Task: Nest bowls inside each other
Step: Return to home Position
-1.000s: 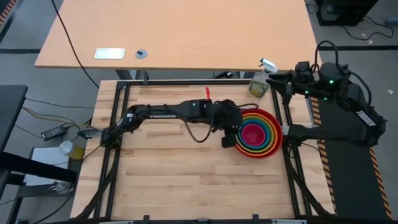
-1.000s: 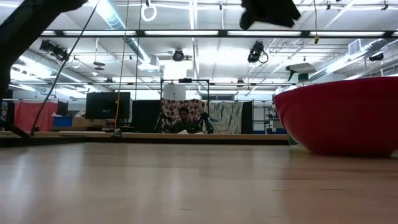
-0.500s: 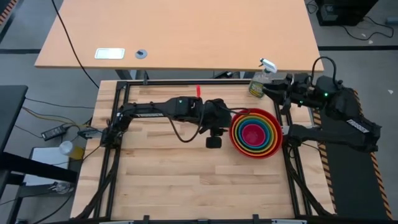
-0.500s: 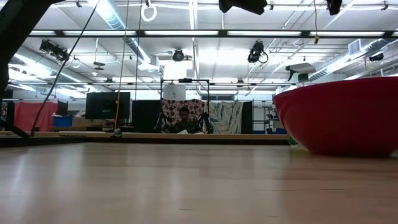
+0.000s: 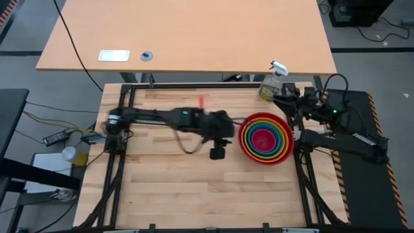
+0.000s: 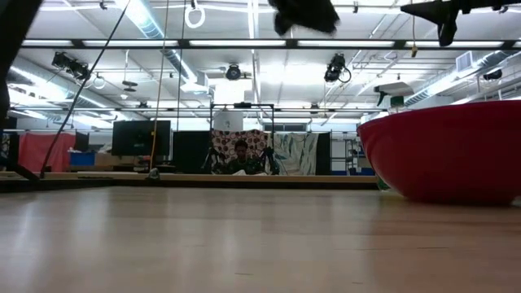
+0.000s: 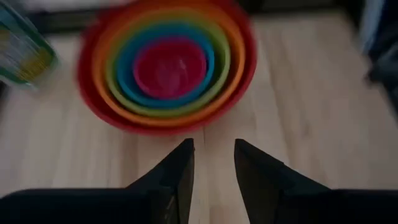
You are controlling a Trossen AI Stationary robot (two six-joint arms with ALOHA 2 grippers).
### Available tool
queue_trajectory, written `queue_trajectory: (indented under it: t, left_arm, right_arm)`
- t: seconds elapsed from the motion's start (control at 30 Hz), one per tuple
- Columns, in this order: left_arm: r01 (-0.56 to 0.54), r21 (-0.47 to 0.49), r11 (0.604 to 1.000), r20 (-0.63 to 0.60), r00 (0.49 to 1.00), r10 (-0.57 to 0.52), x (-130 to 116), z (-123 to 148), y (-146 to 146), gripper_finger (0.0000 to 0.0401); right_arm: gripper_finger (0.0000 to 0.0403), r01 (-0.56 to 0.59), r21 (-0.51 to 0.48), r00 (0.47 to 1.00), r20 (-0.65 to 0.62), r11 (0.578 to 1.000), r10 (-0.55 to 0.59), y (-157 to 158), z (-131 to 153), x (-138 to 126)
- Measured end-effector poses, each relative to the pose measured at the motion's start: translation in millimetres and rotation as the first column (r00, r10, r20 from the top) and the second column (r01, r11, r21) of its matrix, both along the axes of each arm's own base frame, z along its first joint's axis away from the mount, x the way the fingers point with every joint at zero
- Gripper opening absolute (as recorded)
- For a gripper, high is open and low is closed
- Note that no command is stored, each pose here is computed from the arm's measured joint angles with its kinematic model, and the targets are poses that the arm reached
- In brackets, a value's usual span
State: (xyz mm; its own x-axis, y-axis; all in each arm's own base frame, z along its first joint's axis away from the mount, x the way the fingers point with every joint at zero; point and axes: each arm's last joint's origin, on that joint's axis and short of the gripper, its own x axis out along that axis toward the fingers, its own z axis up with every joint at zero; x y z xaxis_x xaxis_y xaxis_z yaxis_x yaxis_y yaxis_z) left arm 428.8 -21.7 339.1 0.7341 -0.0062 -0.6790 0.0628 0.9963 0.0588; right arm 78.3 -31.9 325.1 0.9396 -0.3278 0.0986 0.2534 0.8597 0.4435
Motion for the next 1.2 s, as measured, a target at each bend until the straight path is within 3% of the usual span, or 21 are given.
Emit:
queue_trajectory:
  t: [0.17,0.47,0.67,0.97,1.2]
  left_arm:
    - [-0.052,-0.051,0.997,0.134,0.989,0.058,-57.1,14.5,0.1,0.0116]
    - [-0.230,-0.286,0.930,0.241,0.923,0.302,-161.9,-32.1,12.3,0.0116]
    - [-0.260,-0.432,0.864,0.350,0.834,0.426,-216.0,-52.5,16.5,0.0116]
    - [-0.306,-0.543,0.782,0.399,0.726,0.561,-280.3,-84.8,22.4,0.0116]
    - [-0.295,-0.612,0.733,0.411,0.674,0.614,-301.8,-128.2,24.2,0.0116]
  right_arm:
    - [0.0158,0.001,-0.029,1.000,0.030,1.000,0.000,3.6,1.5,-8.2]
    - [0.0158,0.019,-0.020,1.000,-0.006,1.000,-0.019,6.5,-6.8,-16.0]
    - [0.0158,0.003,0.054,1.000,-0.012,0.999,-0.002,4.1,-24.2,-9.8]
    - [0.0158,-0.014,0.168,0.999,0.050,0.986,0.005,1.3,-58.7,-3.5]
    - [0.0157,-0.053,0.303,0.989,0.147,0.952,0.008,-2.8,-90.5,5.7]
